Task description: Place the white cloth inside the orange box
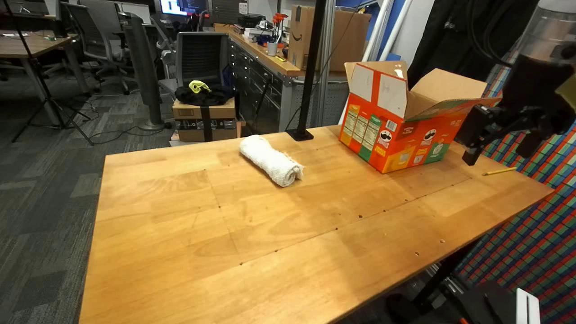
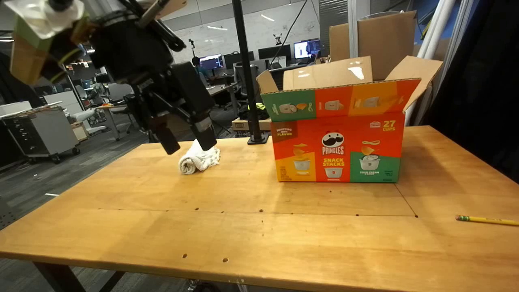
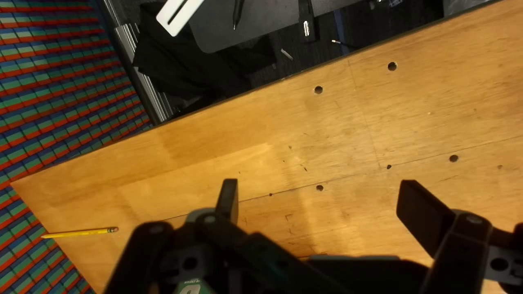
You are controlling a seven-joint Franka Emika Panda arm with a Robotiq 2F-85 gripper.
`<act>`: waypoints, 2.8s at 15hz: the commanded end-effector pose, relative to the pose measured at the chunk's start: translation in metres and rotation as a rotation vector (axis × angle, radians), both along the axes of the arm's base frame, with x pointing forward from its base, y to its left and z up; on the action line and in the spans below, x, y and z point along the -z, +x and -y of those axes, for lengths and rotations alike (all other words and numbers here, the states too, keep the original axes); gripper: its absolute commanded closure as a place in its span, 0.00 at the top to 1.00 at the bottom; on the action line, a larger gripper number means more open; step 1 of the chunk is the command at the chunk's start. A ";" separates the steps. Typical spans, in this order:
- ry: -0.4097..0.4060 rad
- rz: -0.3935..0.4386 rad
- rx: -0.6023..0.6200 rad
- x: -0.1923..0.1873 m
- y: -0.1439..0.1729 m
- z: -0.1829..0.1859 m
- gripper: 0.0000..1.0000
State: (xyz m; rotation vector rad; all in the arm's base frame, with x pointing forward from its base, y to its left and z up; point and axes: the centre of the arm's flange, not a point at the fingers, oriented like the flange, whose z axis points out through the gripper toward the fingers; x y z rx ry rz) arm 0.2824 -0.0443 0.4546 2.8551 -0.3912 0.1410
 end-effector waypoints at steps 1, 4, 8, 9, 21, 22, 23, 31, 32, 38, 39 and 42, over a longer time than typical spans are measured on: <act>0.000 0.000 0.000 0.000 0.000 0.000 1.00; 0.000 0.000 0.000 0.000 0.000 0.000 1.00; 0.000 0.000 0.000 0.000 0.000 0.000 1.00; 0.000 0.000 0.000 0.000 0.000 0.000 1.00; 0.000 0.000 0.000 0.000 0.000 0.000 1.00; 0.000 0.000 0.000 0.000 0.000 0.000 1.00; -0.028 0.001 -0.026 -0.002 0.005 -0.003 1.00; -0.088 0.071 -0.326 -0.004 0.055 -0.060 1.00; -0.080 0.079 -0.348 -0.002 0.061 -0.066 1.00; -0.014 0.191 -0.386 0.008 0.116 -0.095 1.00; -0.003 0.211 -0.399 0.009 0.126 -0.099 1.00; 0.032 0.251 -0.430 0.011 0.155 -0.111 1.00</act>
